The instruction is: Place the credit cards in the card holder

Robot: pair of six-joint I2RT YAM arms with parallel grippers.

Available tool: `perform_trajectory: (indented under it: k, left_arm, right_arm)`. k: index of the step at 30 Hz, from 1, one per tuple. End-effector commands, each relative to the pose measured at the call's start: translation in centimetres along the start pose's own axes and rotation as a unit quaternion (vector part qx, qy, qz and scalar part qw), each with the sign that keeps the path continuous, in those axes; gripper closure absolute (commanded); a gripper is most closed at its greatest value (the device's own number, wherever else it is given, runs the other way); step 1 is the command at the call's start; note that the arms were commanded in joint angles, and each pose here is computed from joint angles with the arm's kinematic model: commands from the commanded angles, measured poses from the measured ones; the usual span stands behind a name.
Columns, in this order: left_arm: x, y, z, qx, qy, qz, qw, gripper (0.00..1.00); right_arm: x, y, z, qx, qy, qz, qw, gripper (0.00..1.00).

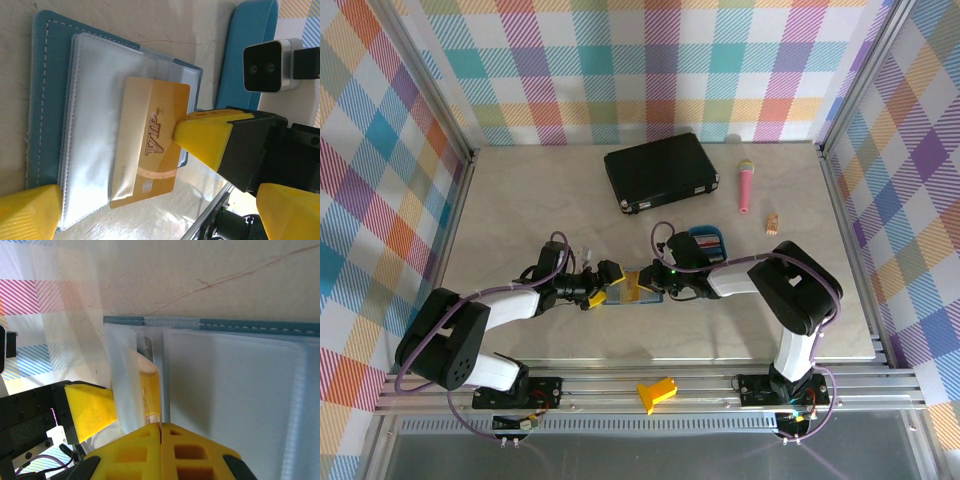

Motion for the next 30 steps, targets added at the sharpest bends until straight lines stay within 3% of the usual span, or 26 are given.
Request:
perform_trajectory:
  k: [1,30]
  left_arm:
    - [0.2,-0.4,0.1,-0.002,0.007,0.011,1.0,0.01]
    - [0.2,0.0,0.3,-0.009,0.011,0.006,1.0,0.01]
  right_arm:
    - [0.5,0.1,0.8,0.004,0.017,0.002,1.0,0.96]
    - [-1.0,0.3,-0.1,0.021,-0.048,-0.016,0.998,1.0]
Point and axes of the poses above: each hand's point on the last joint's axis, 136 mm out from that joint toward the fingers, its own z axis out along the fingers, its own y axis along the line the jaws close on, x = y × z, the point moved 5 cm from there along -z, back along the fingers, and after that the axes turned 2 degrees about z, right-handed, at the moved point
